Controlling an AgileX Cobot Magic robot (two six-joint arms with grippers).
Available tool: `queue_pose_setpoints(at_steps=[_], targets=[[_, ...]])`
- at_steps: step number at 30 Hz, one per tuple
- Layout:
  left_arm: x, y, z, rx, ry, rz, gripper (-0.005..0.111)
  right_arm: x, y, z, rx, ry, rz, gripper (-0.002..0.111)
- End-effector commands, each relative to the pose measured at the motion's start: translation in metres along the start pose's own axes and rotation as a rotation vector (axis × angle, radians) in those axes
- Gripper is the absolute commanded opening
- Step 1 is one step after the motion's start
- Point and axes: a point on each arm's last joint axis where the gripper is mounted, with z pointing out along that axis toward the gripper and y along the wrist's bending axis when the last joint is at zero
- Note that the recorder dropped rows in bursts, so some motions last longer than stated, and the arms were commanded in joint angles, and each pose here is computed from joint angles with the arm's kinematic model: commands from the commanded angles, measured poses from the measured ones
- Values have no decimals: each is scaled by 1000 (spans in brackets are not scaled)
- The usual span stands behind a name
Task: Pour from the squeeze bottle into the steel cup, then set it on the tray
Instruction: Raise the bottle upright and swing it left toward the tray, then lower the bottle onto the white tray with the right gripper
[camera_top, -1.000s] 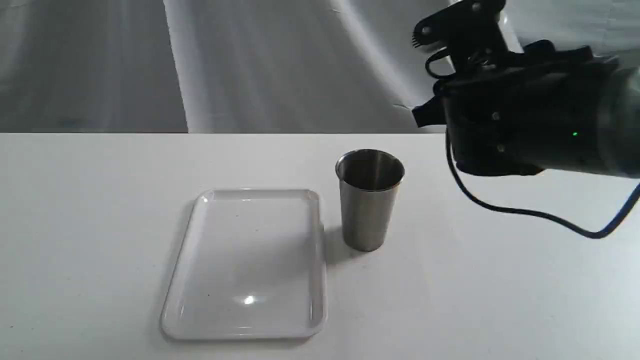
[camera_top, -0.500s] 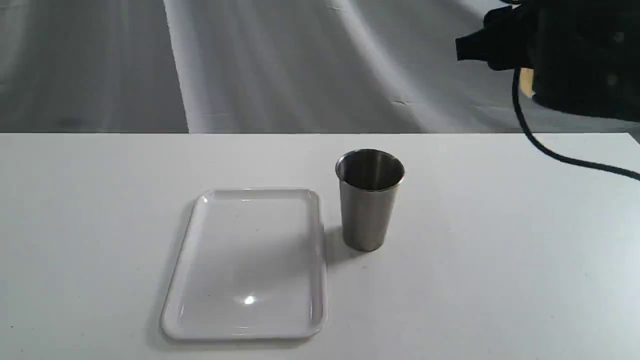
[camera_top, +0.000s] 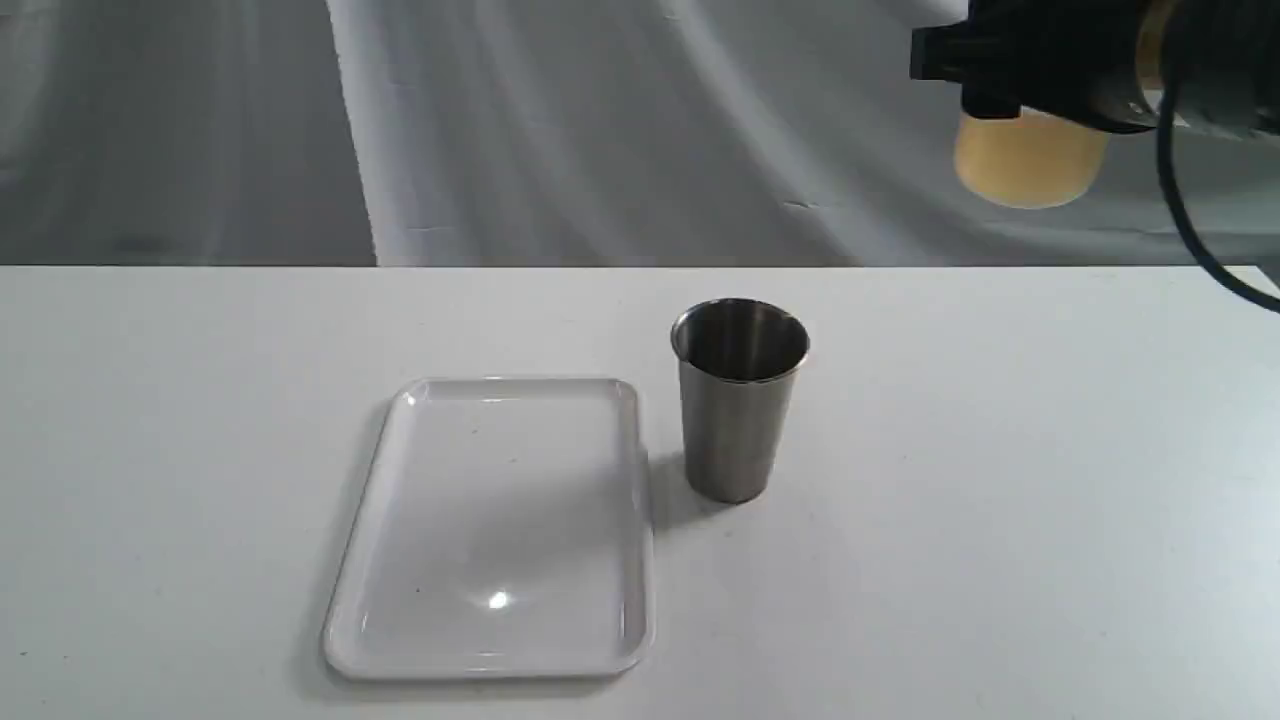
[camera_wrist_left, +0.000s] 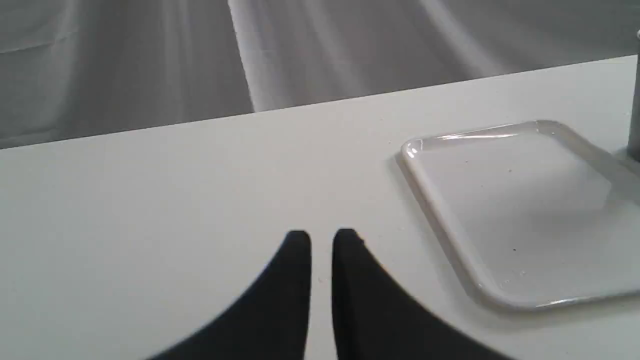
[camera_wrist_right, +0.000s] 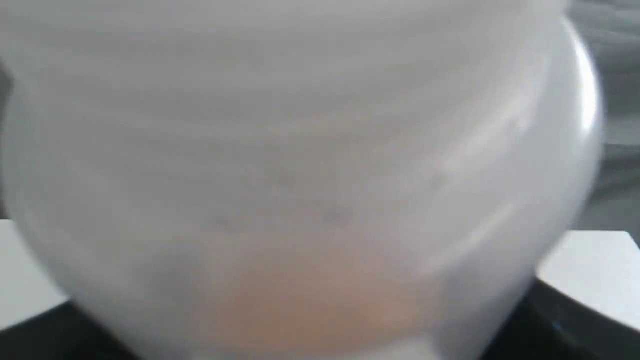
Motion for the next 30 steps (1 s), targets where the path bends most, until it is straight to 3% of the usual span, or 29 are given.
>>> queue_pose_setpoints(at_steps=[1, 8, 13, 17, 23, 30], targets=[[1, 0, 0, 2, -7, -1, 8, -2, -4, -9, -82, -45, -27, 43], [1, 0, 0, 2, -7, -1, 8, -1, 11, -12, -318, -105, -118, 43], [1, 0, 0, 2, -7, -1, 8, -4, 27, -13, -478, -204, -73, 43], [1, 0, 0, 2, -7, -1, 8, 0, 35, -4, -522, -228, -13, 43], [1, 0, 0, 2, -7, -1, 8, 19, 65, 6, -564, -199, -114, 43], [1, 0, 0, 2, -7, -1, 8, 42, 99, 18, -631, -180, -136, 43]])
